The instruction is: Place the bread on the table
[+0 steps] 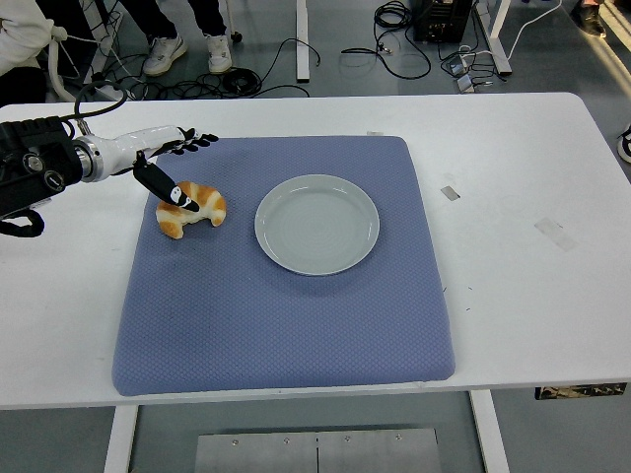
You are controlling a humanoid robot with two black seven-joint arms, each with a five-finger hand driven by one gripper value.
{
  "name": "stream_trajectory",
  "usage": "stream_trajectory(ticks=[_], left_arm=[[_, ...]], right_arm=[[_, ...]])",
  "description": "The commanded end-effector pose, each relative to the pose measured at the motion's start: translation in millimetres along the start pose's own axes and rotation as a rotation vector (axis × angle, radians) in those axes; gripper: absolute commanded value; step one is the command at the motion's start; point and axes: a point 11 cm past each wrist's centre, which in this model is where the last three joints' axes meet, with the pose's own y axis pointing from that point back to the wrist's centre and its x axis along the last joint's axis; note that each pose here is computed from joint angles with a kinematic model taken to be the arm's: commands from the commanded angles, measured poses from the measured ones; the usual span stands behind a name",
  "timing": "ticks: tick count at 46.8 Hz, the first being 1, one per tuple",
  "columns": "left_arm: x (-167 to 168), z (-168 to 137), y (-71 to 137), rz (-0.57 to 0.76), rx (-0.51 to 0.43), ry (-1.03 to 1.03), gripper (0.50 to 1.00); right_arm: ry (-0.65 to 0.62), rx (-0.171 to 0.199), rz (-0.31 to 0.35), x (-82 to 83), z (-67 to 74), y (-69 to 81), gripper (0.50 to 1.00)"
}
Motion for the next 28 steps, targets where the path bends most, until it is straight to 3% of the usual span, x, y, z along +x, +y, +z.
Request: stream_trajectory(ticks=[1,22,28], left_arm=[[8,1,3,0.018,-0.002,0.003,0.981],[29,17,4,0.122,-0.078,0.164,0.981],[30,16,4,0.182,-0.133,0.397,0.981]], right_arm=[[0.0,0.0,0.001,0.3,0.0,0.0,1.0],[0.0,0.0,0.001,0.3,0.0,0.0,1.0],[0.0,0.0,-0.001,-0.2,-0.1,0.0,1.0]])
